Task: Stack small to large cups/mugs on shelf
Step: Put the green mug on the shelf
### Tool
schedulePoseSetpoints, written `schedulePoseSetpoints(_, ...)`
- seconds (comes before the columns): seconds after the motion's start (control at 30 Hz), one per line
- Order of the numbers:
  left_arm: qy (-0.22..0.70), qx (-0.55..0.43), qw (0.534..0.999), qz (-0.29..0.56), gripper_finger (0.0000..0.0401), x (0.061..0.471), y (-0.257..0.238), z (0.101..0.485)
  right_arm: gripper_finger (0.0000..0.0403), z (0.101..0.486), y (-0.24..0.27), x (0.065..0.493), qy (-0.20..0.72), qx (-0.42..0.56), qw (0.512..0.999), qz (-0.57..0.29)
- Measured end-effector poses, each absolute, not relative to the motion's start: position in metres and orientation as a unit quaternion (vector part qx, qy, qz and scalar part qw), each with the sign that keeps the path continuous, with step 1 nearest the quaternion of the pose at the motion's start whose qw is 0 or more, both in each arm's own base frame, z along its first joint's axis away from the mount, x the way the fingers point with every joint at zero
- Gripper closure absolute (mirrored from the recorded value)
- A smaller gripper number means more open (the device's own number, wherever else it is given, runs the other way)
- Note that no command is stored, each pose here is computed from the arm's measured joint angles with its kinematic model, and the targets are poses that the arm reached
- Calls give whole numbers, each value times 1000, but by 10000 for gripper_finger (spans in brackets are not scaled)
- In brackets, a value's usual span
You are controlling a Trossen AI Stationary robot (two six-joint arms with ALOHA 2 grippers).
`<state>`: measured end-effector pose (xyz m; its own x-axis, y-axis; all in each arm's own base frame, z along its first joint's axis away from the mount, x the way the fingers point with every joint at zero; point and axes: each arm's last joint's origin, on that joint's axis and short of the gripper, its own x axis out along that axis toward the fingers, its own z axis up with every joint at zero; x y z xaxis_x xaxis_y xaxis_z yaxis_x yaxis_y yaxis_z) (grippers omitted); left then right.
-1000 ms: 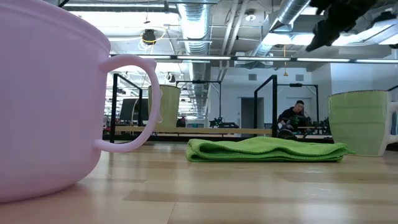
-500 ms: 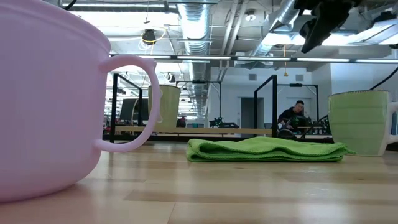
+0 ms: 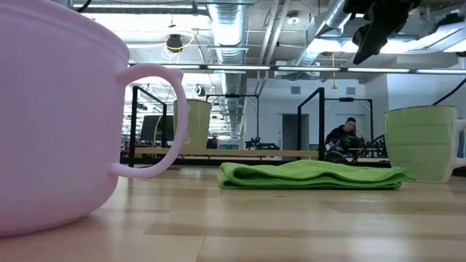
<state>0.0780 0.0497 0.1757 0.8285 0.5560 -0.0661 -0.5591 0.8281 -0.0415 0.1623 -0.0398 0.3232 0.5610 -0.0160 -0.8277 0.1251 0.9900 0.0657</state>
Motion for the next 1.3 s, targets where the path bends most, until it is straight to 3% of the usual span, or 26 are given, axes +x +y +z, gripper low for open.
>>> schedulePoseSetpoints(0.17,26,-32,954,296,221,78,50,176,137,323,-40,162,469,29,883,-24)
schedulePoseSetpoints(0.37,29,-32,953,300,221,78,50,175,132,316,-35,155,524,-86,847,36)
schedulePoseSetpoints(0.97,39,-41,952,301,221,77,50,173,132,287,-4,187,617,-100,773,109)
schedulePoseSetpoints(1.3,38,-49,952,301,221,77,50,173,132,256,-11,194,659,-95,740,96)
